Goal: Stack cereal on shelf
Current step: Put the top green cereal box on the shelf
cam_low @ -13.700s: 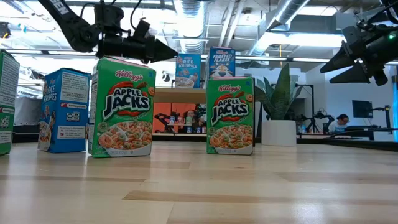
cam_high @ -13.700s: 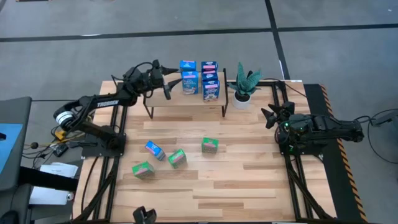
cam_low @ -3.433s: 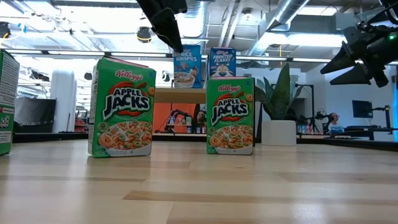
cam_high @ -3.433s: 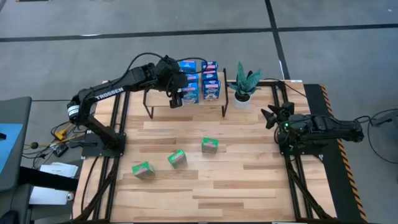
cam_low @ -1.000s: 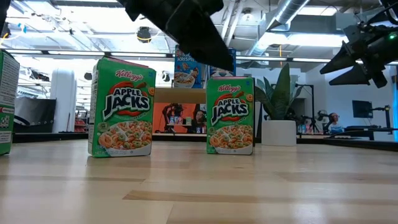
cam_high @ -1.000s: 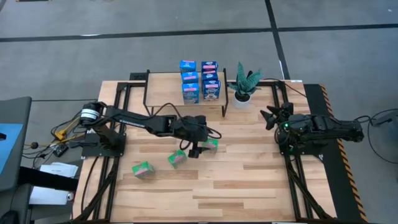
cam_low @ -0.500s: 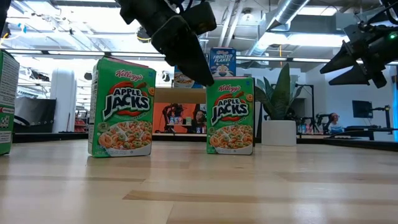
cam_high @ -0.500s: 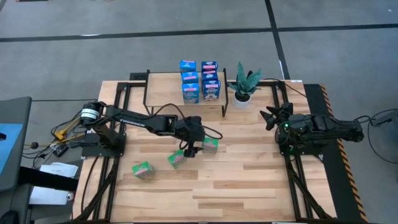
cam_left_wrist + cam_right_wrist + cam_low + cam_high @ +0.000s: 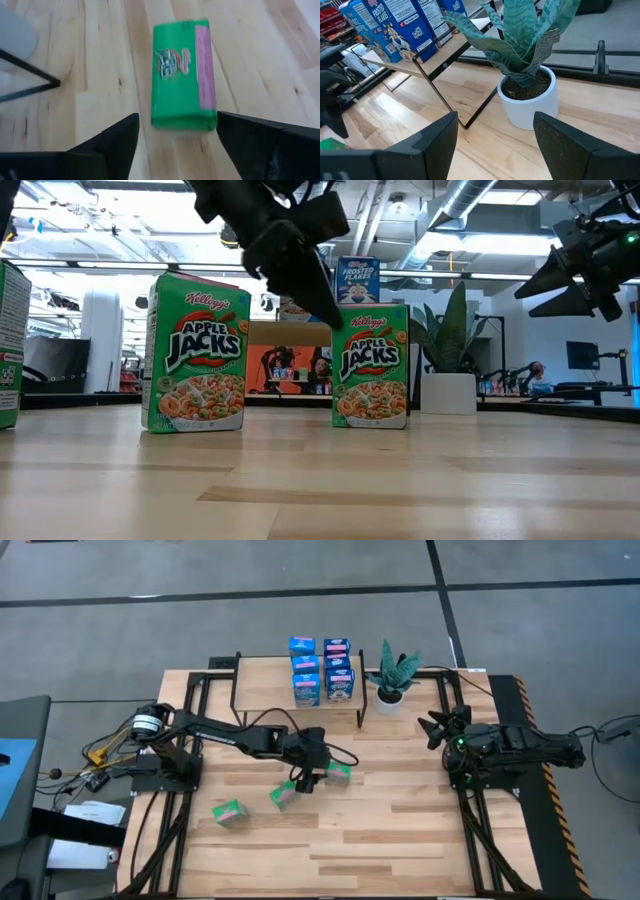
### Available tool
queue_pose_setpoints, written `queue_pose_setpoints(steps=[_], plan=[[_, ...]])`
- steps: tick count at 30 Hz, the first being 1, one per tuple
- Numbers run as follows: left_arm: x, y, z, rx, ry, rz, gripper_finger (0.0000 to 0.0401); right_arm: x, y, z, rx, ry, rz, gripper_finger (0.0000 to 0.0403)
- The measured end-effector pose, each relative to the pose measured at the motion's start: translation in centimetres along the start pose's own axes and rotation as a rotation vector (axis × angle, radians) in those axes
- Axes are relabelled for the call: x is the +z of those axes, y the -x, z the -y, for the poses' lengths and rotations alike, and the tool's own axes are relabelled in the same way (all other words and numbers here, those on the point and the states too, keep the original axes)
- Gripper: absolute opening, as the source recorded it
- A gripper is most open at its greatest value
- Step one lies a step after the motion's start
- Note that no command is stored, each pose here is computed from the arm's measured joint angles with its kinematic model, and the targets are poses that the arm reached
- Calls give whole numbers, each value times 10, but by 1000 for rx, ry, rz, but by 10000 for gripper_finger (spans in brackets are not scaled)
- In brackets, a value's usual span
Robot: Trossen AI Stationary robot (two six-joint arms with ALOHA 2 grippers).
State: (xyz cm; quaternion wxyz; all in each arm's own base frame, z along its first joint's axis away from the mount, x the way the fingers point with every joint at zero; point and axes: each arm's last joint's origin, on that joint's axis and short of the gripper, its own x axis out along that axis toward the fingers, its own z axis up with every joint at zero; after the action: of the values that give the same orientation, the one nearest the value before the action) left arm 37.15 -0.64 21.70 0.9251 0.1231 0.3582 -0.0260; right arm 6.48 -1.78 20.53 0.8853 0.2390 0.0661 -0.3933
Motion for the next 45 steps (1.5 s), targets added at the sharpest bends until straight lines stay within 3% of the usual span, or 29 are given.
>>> queue_pose_setpoints(steps=[11, 26, 45], plan=[[0, -8, 1, -14, 43, 21, 209, 0, 0, 0, -1, 0, 0, 286], [13, -2, -3, 25, 13, 6, 208, 0, 0, 0, -2, 1, 0, 286], [11, -1, -2, -10, 33, -15, 208, 0, 0, 0, -3, 0, 2, 286]])
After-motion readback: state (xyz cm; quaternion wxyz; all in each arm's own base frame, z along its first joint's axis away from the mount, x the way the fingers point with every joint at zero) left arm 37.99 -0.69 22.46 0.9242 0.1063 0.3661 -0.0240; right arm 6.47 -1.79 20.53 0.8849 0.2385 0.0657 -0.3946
